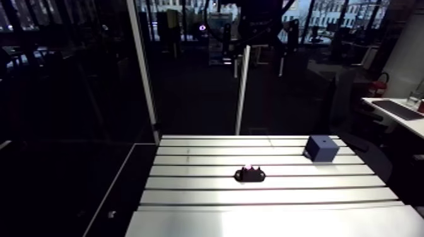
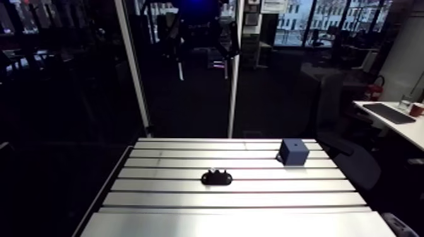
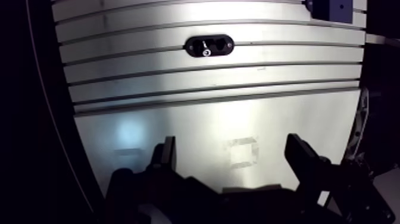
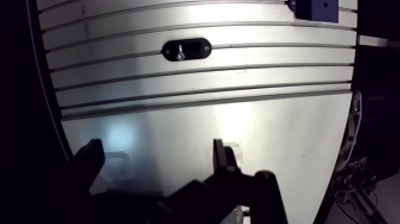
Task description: Pick up the M10 bolt and insert it into the hole until fully seated.
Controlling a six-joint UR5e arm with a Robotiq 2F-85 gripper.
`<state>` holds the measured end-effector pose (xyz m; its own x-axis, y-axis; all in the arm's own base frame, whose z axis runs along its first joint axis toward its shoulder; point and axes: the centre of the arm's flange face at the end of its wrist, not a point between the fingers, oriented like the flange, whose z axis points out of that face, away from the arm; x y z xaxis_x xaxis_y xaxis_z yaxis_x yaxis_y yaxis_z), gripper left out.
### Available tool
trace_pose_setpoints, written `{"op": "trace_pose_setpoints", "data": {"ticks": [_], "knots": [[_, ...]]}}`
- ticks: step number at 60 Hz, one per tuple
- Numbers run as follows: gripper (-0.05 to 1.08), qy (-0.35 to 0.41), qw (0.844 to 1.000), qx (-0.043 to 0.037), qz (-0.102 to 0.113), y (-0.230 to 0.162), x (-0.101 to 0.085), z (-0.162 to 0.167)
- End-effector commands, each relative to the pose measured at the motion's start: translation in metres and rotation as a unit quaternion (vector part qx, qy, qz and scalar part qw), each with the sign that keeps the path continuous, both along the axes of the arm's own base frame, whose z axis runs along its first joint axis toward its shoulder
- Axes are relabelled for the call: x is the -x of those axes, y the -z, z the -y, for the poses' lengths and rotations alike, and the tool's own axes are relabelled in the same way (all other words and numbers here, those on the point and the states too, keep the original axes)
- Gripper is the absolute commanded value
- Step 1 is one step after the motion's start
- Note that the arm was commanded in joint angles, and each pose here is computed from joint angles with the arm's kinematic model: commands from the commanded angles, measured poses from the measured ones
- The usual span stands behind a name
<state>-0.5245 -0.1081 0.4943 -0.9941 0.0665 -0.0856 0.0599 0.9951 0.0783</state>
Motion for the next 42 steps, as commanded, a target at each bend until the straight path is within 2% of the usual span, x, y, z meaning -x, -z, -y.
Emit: {"op": "trace_pose_setpoints", "data": {"ticks": [1,25,36,42], "knots": [[0.0,-0.057,0.998,0.0118,0.007,-0.003,-0.013,0.033],[0.0,-0.06,0.998,0.0128,0.006,-0.004,-0.013,0.033],[0.0,-0.06,0.998,0.0089,0.003,0.003,-0.011,0.031],[0.0,-0.06,0.998,0.0066,0.0,0.019,-0.011,0.03]]}}
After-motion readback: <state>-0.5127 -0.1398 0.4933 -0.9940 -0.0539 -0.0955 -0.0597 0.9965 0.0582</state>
